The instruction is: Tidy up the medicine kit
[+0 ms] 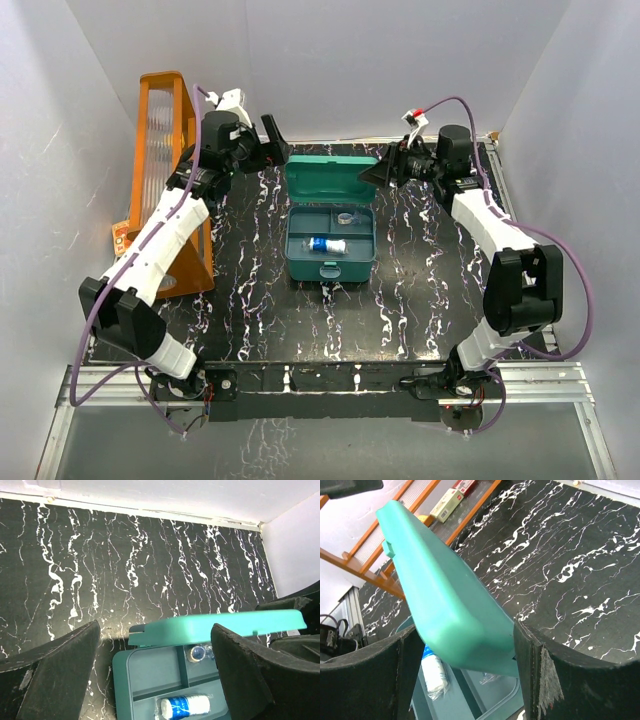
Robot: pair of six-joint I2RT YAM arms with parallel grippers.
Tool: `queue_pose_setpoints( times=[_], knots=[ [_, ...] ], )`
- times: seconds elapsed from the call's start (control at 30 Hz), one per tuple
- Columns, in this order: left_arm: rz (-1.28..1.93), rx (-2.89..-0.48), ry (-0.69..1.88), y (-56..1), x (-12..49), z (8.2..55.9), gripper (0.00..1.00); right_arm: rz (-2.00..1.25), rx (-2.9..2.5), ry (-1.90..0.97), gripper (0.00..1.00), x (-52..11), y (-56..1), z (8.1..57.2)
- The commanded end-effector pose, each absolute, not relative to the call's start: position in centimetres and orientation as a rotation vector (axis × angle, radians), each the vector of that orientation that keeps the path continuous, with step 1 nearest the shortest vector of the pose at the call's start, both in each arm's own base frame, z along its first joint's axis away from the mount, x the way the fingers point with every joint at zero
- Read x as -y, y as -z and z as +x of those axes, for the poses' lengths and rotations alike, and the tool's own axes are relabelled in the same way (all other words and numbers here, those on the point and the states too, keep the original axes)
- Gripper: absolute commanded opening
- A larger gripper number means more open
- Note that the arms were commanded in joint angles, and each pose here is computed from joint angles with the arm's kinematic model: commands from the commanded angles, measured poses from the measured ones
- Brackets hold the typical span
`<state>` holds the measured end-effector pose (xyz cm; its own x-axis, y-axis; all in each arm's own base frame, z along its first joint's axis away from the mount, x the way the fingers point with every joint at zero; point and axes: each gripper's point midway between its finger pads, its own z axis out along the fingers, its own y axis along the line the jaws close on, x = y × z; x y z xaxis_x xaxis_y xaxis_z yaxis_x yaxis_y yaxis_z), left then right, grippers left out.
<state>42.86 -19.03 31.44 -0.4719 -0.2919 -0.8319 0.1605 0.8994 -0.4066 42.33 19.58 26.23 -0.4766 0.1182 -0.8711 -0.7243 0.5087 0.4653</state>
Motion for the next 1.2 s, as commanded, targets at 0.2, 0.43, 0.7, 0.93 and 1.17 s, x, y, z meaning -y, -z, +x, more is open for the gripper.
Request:
queue_pose_setpoints(
  times=[0.2,0.43,0.7,0.93,1.17],
  knots=[
    [-0.057,-2.062,0.549,-30.9,19.6,42.6,0.91,-0.718,-1.702,-1.081,0.72,-20.8,-27.9,37.6],
    [-0.010,-2.117,0.544,-29.6,20.0,42.7,0.91,-0.735,-1.763,-1.007,0.75,-20.5,-26.9,35.4],
    [0.011,-2.177,0.551,-27.8,20.1,41.5,0.91,-0.823,-1.776,-1.035,0.77,-21.6,-26.7,30.9],
    [0.020,-2.220,0.548,-26.1,19.6,39.9,0.91,-0.808,-1.809,-1.069,0.77,-21.9,-27.3,28.6],
    [0.116,-2.318,0.672,-23.3,20.7,36.4,0.92,-0.416,-1.953,-0.935,0.76,-19.4,-26.8,29.9]
  ],
)
